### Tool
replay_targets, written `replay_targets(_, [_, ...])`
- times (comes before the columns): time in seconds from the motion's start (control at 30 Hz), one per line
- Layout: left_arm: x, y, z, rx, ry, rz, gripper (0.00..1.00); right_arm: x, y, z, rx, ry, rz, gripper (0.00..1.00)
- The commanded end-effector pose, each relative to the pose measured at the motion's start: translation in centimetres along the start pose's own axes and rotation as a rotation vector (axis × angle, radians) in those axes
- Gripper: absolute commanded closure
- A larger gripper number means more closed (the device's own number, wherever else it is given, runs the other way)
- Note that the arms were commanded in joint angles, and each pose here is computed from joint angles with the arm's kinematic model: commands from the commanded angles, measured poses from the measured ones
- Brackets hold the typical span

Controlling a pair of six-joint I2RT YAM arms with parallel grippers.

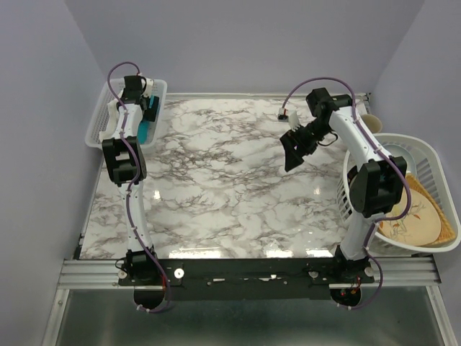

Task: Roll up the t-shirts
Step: Place the T-shirt in the bin, then reset both arms

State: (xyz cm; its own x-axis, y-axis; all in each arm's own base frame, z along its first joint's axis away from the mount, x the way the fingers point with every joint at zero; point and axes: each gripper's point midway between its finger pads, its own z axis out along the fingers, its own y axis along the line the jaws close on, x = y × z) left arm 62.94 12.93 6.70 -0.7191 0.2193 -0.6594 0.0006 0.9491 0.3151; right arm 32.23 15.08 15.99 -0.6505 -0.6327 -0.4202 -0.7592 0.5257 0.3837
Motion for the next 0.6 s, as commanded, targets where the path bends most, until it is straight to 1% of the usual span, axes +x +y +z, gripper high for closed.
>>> replay_targets(0.0, [-3.8,1.2,-4.2,0.035,-0.081,-0.039,0.02,-0.7,-0.4,-1.1,0.042,0.003,-0.028,0.0])
replay_targets(0.13, [-7.2,2.6,-7.9,0.015,-0.167,-0.051,0.02,-1.6,-0.6,-2.2,0.085,-0.025,-0.057,0.0])
replay_targets(0.17, [-8.7,3.3,-9.7,0.006,-0.211,-0.05,0.02,-1.9,-0.6,-2.8,0.104,-0.039,-0.066,0.0])
replay_targets(0.23, [-10.8,3.9,-11.5,0.003,-0.283,-0.041,0.02,-2.8,-1.0,-3.7,0.156,-0.067,-0.087,0.0])
replay_targets(0.27, [-12.2,4.5,-13.3,-0.007,-0.329,-0.032,0.02,-3.2,-0.9,-4.4,0.179,-0.087,-0.094,0.0])
replay_targets(0.33, [-13.7,5.2,-14.8,-0.024,-0.38,-0.013,0.02,-3.8,-0.9,-5.3,0.215,-0.11,-0.113,0.0])
replay_targets(0.37, [-14.7,5.8,-16.3,-0.037,-0.408,-0.001,0.02,-4.0,-0.8,-5.7,0.223,-0.119,-0.118,0.0])
replay_targets(0.47, [-14.4,5.9,-17.8,-0.032,-0.4,0.022,0.02,-4.4,-0.5,-6.9,0.264,-0.148,-0.125,0.0])
replay_targets(0.57, [-12.0,3.9,-18.0,0.058,-0.338,0.053,0.02,-3.9,-0.1,-7.0,0.258,-0.143,-0.126,0.0])
